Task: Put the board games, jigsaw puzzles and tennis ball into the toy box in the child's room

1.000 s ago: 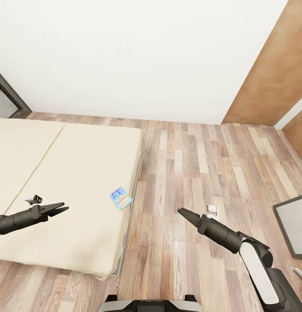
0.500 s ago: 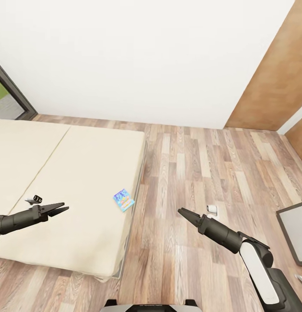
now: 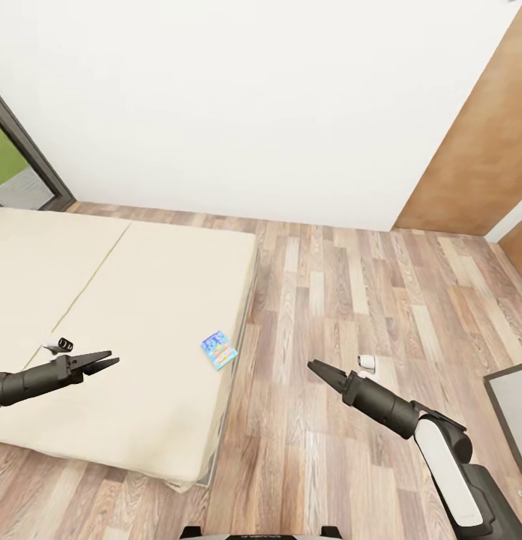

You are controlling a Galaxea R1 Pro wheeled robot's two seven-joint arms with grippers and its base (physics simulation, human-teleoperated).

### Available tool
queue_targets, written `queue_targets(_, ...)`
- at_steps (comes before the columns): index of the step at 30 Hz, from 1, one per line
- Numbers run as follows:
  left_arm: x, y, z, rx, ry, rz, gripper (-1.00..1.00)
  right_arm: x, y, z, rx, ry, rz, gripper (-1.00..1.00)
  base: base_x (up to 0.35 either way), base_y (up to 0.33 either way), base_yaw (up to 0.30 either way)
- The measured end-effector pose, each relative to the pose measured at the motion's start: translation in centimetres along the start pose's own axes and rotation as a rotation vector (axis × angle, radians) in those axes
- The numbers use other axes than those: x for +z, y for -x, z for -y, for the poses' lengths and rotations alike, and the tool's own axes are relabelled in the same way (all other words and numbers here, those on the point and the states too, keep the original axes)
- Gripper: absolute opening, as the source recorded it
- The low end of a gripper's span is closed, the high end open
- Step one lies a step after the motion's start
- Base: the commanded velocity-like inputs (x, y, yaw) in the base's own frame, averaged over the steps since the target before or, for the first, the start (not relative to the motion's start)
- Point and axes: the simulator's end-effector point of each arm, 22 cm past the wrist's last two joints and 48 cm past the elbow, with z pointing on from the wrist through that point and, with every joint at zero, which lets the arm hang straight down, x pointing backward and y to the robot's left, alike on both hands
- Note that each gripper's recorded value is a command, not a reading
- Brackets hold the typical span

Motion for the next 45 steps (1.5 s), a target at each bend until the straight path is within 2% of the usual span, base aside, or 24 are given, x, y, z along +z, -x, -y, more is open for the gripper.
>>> queue_targets(45,-0.7,1.7,3.6,0.066,-0.028,0.025,1.0,-0.2,1.8,-3.4,-0.062,0.039,0.022,1.0,0.0,0.0,0.007)
